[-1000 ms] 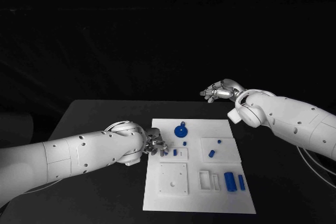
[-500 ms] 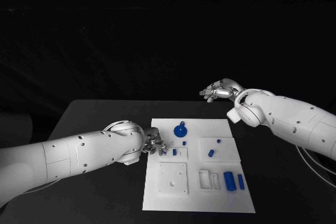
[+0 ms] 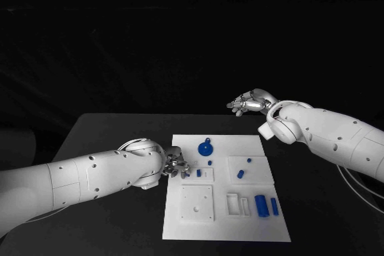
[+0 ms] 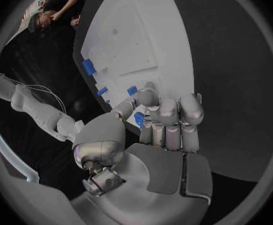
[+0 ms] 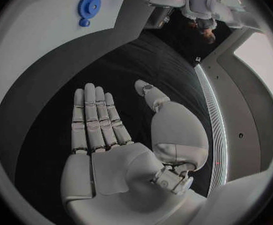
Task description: Assemble the parts on the task board
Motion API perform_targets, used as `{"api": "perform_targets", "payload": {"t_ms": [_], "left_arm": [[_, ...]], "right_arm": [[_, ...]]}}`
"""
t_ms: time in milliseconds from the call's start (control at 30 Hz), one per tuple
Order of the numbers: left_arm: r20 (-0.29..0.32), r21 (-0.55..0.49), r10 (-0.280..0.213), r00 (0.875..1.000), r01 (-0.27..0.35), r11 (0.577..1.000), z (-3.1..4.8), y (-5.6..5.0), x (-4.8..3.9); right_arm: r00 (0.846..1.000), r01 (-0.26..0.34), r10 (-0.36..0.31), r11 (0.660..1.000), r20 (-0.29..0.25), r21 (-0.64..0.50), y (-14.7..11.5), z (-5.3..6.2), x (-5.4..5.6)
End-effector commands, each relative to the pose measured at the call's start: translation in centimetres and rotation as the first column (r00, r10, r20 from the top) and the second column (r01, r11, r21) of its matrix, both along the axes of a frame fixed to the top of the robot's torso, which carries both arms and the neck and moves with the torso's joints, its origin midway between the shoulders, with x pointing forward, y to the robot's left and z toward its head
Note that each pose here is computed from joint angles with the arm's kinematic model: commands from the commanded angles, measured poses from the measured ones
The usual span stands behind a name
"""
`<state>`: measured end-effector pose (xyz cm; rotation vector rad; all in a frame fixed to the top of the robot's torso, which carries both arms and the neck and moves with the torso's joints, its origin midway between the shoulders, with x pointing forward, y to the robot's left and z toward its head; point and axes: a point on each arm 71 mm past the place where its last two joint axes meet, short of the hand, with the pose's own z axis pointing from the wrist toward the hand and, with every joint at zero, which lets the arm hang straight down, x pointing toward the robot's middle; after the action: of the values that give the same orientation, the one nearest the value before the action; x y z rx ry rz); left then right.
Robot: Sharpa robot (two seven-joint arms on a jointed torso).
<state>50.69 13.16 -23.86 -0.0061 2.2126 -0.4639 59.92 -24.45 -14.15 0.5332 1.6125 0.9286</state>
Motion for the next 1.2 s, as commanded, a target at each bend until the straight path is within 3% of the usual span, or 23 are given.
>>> {"api": "perform_targets", "payload": {"t_ms": [33, 767, 1200], "left_arm": [[-0.005, -0.001, -0.018, 1.000, 0.018, 1.000, -0.02, -0.16, -0.13], [-0.017, 0.007, -0.025, 1.000, 0.025, 1.000, -0.16, -0.35, -0.15], [-0.025, 0.014, -0.028, 0.999, 0.028, 1.000, -0.68, -0.68, -0.20]], "right_arm": [[1.000, -0.012, 0.012, 1.000, 0.001, -0.005, 0.11, -0.01, -0.05], [1.000, -0.008, 0.008, 1.000, 0.001, -0.008, -0.09, -0.01, -0.08], [1.000, -0.013, 0.013, 1.000, 0.000, -0.007, 0.10, -0.01, -0.09]]}}
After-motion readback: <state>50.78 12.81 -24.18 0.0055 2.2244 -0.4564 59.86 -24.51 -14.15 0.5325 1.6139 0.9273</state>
